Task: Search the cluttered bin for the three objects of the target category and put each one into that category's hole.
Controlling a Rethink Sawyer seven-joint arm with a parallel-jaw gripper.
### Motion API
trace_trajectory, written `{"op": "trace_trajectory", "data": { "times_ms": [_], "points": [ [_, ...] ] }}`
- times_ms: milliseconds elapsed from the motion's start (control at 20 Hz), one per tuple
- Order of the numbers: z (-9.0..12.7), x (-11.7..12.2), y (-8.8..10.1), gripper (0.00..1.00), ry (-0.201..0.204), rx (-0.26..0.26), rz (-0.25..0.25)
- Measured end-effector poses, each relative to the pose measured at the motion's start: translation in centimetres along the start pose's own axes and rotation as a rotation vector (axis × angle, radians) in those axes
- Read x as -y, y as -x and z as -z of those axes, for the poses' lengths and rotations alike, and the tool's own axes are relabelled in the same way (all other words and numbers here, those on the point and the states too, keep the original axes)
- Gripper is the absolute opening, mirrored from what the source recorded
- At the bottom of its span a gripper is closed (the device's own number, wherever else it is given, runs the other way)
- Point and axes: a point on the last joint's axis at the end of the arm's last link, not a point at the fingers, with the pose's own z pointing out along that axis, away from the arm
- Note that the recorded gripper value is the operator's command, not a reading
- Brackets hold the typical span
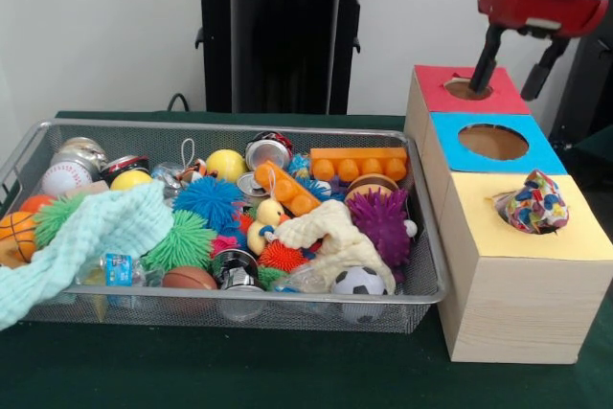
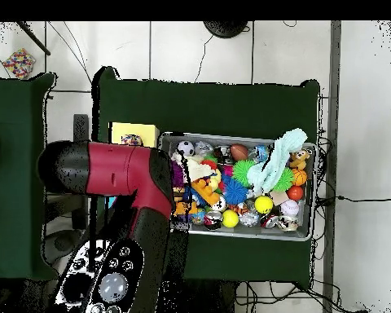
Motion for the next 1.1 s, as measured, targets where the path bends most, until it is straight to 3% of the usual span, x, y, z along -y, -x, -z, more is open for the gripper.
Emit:
{"op": "trace_trajectory", "data": {
  "times_ms": [50, 500, 700, 1100],
  "points": [
    [1.0, 0.2, 0.0, 0.0, 0.012, 0.013, -0.012],
    [2.9, 1.0, 0.4, 0.0, 0.045, 0.039, -0.042],
    [2.6, 1.4, 1.0, 0.0, 0.069, 0.057, -0.059],
    [0.9, 1.7, 3.2, 0.0, 0.108, 0.158, -0.088]
  ]
}}
